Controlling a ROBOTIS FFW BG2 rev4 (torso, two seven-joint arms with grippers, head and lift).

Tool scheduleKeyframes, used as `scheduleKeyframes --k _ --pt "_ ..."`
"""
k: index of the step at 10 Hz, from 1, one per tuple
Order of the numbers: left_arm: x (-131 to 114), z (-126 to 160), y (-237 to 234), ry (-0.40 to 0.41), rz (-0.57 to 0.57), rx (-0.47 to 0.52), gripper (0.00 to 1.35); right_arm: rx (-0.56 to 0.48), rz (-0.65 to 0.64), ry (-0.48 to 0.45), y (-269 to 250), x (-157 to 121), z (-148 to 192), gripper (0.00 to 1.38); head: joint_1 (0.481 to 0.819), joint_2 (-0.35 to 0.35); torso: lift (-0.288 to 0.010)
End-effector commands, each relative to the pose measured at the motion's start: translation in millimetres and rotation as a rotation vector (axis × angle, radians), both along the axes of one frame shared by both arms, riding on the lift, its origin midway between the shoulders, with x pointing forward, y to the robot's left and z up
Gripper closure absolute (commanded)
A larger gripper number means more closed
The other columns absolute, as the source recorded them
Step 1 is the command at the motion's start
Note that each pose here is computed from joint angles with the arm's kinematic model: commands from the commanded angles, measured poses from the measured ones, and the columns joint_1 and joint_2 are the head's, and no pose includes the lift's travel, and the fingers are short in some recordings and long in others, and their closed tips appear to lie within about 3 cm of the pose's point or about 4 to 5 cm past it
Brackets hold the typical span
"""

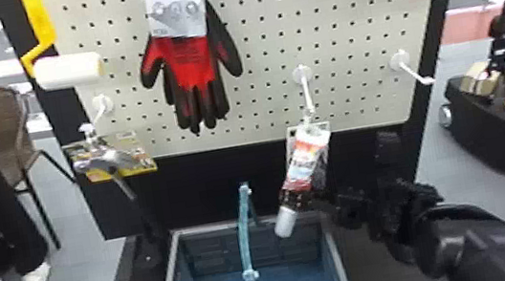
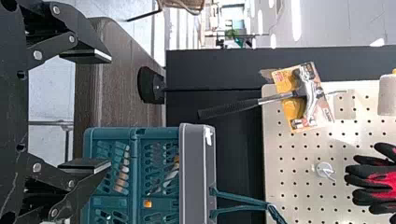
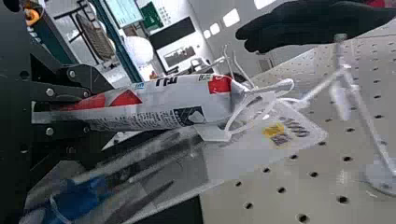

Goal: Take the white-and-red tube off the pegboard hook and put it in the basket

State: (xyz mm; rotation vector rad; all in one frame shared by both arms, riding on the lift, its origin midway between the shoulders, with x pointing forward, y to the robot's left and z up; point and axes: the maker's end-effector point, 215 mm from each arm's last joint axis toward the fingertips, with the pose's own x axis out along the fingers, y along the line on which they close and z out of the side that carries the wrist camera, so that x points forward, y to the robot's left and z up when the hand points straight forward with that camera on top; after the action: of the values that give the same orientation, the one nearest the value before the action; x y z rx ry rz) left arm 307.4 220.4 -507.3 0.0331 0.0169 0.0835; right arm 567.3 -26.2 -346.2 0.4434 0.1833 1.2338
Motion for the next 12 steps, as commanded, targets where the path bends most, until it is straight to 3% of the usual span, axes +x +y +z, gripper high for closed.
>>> scheduleKeyframes --k 1,6,8,9,10,12 --pt "0 -1 -2 0.003 0.000 -0.005 0.48 0.004 0.030 0.030 15 -8 -10 1.04 0.549 0.000 -0.100" --pt "0 -3 -1 0.004 0.002 -0.006 0.48 0.013 0.146 0.120 58 -45 -38 0.99 0.549 0.000 -0.100" --pt "0 -2 -1 0.001 0.002 -0.007 0.48 0.018 0.142 0.128 57 -45 -39 0.35 0.549 0.000 -0.100" --pt "0 -2 -2 0.003 -0.001 -0.007 0.48 0.017 0.142 0.126 56 -44 -38 0.13 0.549 0.000 -0.100" --pt "0 -2 -2 0.003 0.001 -0.007 0.48 0.017 0.141 0.124 55 -43 -37 0.09 0.549 0.000 -0.100" --pt "0 -2 -2 0.003 0.001 -0.007 0.48 0.018 0.135 0.122 53 -42 -37 0.13 0.549 0.000 -0.100"
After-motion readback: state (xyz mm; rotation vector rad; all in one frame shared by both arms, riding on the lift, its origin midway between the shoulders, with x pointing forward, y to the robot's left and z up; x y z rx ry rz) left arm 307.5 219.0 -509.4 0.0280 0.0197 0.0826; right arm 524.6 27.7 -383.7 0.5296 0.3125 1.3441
